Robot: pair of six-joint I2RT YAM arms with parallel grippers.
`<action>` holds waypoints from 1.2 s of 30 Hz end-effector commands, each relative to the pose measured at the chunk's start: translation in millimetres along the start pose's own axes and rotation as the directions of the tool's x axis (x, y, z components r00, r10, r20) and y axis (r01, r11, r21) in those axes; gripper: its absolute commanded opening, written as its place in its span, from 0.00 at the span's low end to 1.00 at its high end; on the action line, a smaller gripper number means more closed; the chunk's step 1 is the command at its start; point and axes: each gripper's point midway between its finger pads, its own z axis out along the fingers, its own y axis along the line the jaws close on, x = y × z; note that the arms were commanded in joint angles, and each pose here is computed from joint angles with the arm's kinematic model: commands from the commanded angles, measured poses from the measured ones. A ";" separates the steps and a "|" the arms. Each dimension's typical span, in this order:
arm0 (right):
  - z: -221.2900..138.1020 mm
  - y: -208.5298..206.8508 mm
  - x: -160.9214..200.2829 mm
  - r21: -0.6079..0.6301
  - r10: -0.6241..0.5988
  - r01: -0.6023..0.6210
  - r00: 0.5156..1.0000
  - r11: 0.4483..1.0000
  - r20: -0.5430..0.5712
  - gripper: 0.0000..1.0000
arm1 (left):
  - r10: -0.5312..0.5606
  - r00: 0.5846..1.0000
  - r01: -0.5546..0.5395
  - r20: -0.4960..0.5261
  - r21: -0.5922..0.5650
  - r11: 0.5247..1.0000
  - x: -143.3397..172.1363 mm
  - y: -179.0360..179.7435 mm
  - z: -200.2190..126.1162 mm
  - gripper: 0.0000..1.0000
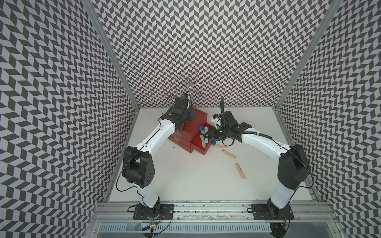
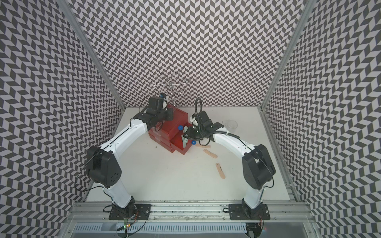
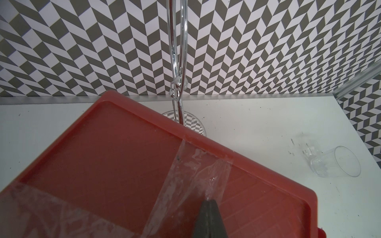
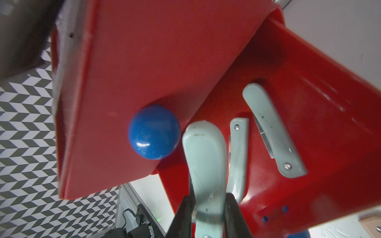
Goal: Place the fruit knives into the drawer by color
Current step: Place the fruit knife in the drawer.
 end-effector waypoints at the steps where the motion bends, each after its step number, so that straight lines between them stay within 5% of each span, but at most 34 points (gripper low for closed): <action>1: 8.3 -0.2 -2.0 -0.017 -0.005 0.005 1.000 1.000 0.015 0.19 | -0.007 0.917 -0.044 -0.399 -0.119 0.992 121.3 35.8 25.4 0.00; 19: 9.6 2.4 -5.5 -0.025 -0.033 0.034 0.999 0.999 0.022 0.39 | -0.006 0.916 -0.047 -0.401 -0.123 0.991 122.4 36.4 25.7 0.00; 27: -37.5 26.9 -30.1 -0.027 -0.107 0.113 0.981 0.993 0.164 0.25 | -0.008 0.916 -0.046 -0.400 -0.125 0.991 122.2 36.7 25.6 0.00; 36: -69.0 -9.7 -31.0 0.037 -0.054 0.047 0.978 0.998 0.203 0.00 | -0.008 0.919 -0.047 -0.394 -0.129 0.991 119.9 36.9 23.9 0.00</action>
